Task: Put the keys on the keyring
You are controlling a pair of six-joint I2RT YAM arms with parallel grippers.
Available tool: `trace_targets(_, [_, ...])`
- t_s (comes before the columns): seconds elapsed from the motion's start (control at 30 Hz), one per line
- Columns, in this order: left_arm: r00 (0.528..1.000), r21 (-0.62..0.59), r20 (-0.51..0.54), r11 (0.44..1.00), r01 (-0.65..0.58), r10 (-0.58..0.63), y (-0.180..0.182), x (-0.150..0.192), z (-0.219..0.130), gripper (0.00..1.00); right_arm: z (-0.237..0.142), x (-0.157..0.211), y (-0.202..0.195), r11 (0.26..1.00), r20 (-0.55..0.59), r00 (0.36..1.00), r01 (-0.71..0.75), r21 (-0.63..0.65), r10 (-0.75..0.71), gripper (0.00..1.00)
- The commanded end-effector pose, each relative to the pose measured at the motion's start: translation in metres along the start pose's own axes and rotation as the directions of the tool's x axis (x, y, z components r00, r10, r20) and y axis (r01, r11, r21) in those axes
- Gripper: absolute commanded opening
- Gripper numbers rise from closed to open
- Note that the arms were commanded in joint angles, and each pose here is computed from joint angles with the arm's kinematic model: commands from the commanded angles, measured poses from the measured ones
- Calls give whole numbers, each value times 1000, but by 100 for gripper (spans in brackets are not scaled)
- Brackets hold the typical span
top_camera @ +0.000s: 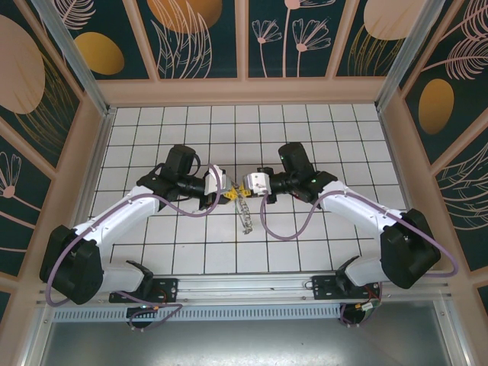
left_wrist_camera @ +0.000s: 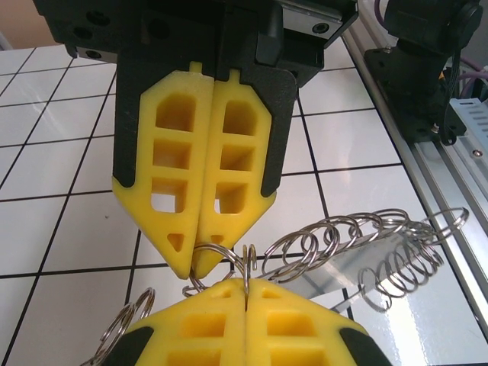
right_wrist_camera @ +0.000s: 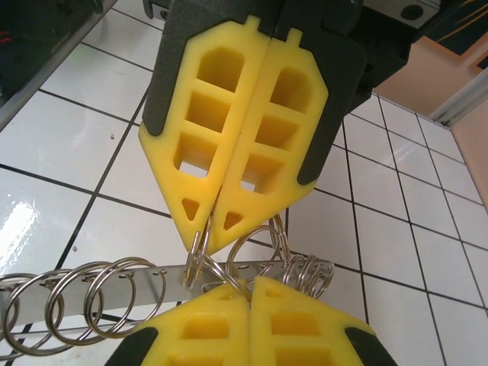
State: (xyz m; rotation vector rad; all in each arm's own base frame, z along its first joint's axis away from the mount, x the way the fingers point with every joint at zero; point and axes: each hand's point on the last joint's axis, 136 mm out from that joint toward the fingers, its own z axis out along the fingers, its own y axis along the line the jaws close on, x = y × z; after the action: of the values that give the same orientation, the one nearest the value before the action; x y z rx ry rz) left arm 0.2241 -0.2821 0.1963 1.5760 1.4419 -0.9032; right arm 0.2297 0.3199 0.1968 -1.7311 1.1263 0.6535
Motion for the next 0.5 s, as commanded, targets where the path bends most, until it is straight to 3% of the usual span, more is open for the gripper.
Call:
trace_targets(0.0, [998, -8, 32, 998, -56, 57, -1, -14, -5, 0, -8, -1, -6, 998, 22, 998, -52, 40, 51, 0])
trace_targets(0.3, [996, -44, 47, 997, -68, 70, 1, -18, -8, 0, -10, 4, -9, 985, 37, 986, -165, 48, 164, 0])
trace_targets(0.47, [997, -50, 44, 996, -68, 71, 2, -17, -8, 0, -10, 2, -23, 951, 54, 953, -302, 67, 299, 0])
